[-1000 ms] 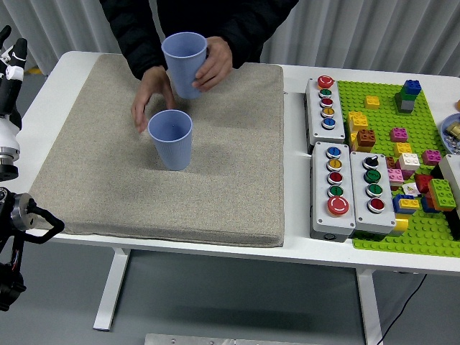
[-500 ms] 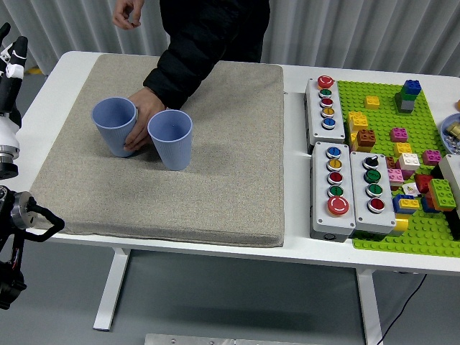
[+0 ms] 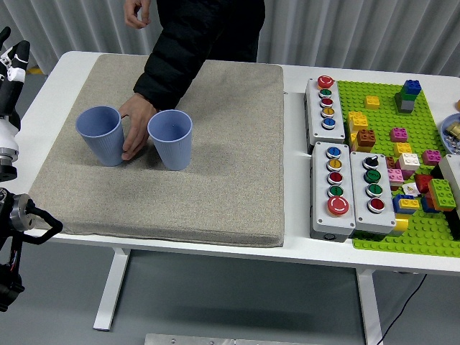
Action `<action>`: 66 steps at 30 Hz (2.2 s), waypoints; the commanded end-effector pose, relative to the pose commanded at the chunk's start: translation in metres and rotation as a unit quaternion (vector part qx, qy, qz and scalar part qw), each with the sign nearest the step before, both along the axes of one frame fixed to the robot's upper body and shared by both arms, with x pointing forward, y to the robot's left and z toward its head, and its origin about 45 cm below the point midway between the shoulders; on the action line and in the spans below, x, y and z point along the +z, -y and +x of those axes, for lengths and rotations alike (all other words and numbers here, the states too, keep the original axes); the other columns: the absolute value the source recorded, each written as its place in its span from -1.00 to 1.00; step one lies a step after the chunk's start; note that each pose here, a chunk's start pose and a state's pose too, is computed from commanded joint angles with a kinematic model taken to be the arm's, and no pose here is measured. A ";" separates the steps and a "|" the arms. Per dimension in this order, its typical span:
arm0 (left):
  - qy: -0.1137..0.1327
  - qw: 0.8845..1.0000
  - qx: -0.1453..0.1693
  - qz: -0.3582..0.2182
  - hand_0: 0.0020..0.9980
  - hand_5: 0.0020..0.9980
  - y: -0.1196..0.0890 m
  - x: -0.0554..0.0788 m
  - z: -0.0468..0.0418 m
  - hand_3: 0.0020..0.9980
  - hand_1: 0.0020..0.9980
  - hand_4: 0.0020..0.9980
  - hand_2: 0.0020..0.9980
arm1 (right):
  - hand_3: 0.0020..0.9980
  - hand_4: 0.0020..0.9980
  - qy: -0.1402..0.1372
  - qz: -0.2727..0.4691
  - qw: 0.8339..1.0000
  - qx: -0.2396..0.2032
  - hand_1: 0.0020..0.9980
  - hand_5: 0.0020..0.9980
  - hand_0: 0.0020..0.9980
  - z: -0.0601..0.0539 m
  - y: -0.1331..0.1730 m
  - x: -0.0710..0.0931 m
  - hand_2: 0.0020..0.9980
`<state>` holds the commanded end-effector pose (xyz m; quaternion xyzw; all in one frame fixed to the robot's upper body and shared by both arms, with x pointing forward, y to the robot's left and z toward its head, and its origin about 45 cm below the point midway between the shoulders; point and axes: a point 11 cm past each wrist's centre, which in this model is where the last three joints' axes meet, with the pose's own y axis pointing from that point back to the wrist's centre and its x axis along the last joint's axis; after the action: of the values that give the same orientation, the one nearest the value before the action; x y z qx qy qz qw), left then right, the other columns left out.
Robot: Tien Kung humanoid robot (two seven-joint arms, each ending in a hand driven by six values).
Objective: Pick cup pour cup place
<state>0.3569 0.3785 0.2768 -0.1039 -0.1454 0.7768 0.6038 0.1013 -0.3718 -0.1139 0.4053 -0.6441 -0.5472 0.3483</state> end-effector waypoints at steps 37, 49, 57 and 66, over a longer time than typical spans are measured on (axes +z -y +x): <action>-0.144 0.979 -0.072 0.122 0.80 -0.05 0.001 -0.075 -0.0356 1.00 0.80 0.97 1.00 | 0.29 -0.14 -0.001 0.001 1.000 0.004 0.35 -0.67 0.36 0.000 0.000 0.000 0.38; -0.171 0.980 -0.068 0.079 0.78 -0.06 0.002 -0.103 -0.0363 1.00 0.81 1.00 1.00 | 0.29 -0.14 0.002 0.001 1.000 0.004 0.35 -0.67 0.36 0.003 -0.001 0.000 0.37; -0.171 0.980 -0.075 0.071 0.81 -0.06 0.008 -0.106 -0.0343 1.00 0.94 1.00 1.00 | 0.29 -0.14 0.004 0.001 1.000 0.003 0.35 -0.67 0.36 0.004 -0.001 0.001 0.37; -0.181 0.979 -0.074 0.056 0.86 -0.06 0.011 -0.117 -0.0335 1.00 1.00 1.00 1.00 | 0.29 -0.14 0.004 0.002 1.000 0.002 0.35 -0.67 0.36 0.004 -0.002 0.001 0.37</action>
<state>0.3233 0.3679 0.1599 0.0617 -0.0689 0.7265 0.6809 0.1052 -0.3702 -0.1133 0.4095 -0.6434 -0.5462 0.3464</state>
